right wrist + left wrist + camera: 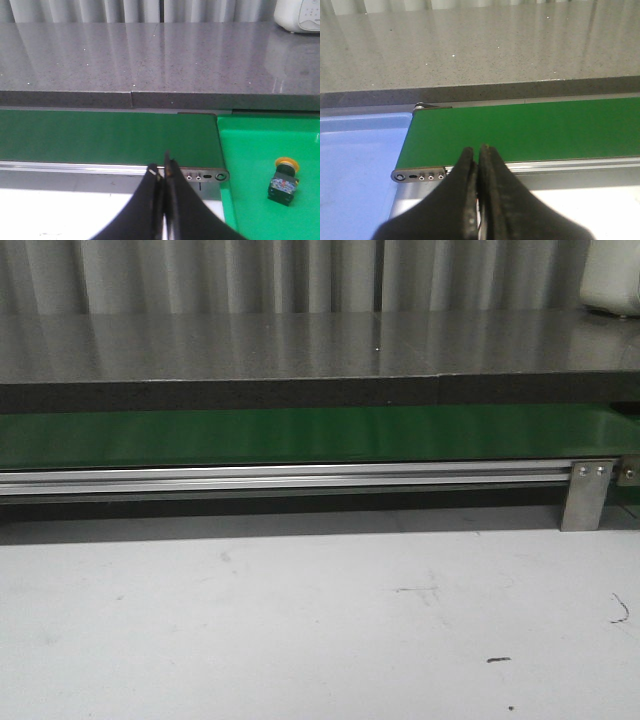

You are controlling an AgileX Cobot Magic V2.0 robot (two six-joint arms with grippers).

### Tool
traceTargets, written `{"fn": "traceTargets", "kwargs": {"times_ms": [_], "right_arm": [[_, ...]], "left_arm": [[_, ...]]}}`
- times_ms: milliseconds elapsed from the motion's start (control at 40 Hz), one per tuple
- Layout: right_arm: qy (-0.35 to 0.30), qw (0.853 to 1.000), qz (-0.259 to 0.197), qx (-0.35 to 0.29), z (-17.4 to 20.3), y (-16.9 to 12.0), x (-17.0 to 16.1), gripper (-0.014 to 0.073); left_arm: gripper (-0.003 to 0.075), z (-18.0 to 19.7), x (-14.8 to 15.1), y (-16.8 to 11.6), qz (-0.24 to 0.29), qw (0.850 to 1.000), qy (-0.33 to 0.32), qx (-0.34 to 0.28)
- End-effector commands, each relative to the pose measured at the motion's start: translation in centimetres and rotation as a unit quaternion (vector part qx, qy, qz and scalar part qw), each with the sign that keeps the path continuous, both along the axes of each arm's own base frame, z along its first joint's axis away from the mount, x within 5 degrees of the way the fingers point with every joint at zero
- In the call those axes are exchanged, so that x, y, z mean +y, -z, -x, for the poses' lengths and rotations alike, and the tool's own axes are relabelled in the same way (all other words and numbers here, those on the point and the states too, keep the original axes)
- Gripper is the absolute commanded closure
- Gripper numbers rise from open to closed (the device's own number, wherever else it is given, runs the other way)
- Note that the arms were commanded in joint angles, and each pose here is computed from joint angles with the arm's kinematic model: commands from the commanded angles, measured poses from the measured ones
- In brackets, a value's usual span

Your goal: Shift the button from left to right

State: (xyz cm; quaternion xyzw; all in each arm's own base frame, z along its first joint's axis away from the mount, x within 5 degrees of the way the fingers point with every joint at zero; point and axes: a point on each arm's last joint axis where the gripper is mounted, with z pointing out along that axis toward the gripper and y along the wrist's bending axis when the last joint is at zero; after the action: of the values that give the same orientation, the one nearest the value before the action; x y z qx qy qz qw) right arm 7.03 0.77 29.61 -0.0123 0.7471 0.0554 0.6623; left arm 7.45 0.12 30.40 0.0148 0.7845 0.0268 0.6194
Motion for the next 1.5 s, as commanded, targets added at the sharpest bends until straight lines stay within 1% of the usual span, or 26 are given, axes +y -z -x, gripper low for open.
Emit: {"fn": "traceTargets", "kwargs": {"times_ms": [0, 575, 650, 775, 875, 1025, 1175, 1325, 1375, 1475], "right_arm": [[0.004, 0.999, 0.0, -0.053, 0.0, -1.6, -0.1, 0.0664], [0.004, 0.999, 0.0, -0.053, 0.0, -1.6, -0.1, 0.0664], [0.004, 0.999, 0.0, -0.053, 0.0, -1.6, -0.1, 0.0664], [0.004, 0.999, 0.0, -0.053, 0.0, -1.6, -0.1, 0.0664], [0.004, 0.999, 0.0, -0.053, 0.0, -1.6, -0.1, 0.0664], [0.004, 0.999, 0.0, -0.053, 0.0, -1.6, -0.1, 0.0664], [0.004, 0.999, 0.0, -0.053, 0.0, -1.6, -0.1, 0.0664], [0.004, 0.999, 0.0, -0.053, 0.0, -1.6, -0.1, 0.0664], [0.004, 0.999, 0.0, -0.053, 0.0, -1.6, -0.1, 0.0664], [0.004, 0.999, 0.0, -0.053, 0.0, -1.6, -0.1, 0.0664]], "left_arm": [[0.0741, -0.1, 0.0, -1.6, 0.004, 0.999, 0.0, -0.052], [0.0741, -0.1, 0.0, -1.5, 0.004, 0.999, 0.0, -0.051], [0.0741, 0.2, 0.0, -1.0, 0.017, 0.998, -0.005, -0.06], [0.0741, 1.0, 0.0, 0.8, 0.048, 0.996, -0.007, -0.082], [0.0741, 1.8, -0.1, 2.8, 0.047, 0.994, 0.007, -0.103], [0.0741, 2.5, -0.1, 6.5, 0.051, 0.99, 0.008, -0.128], [0.0741, 2.1, -0.1, 9.2, 0.05, 0.992, 0.007, -0.118], [0.0741, 1.8, -0.1, 11.0, 0.05, 0.992, 0.002, -0.112], [0.0741, 1.8, -0.1, 11.1, 0.05, 0.993, 0.001, -0.103], [0.0741, 1.8, -0.1, 11.1, 0.05, 0.993, 0.002, -0.106]]}}
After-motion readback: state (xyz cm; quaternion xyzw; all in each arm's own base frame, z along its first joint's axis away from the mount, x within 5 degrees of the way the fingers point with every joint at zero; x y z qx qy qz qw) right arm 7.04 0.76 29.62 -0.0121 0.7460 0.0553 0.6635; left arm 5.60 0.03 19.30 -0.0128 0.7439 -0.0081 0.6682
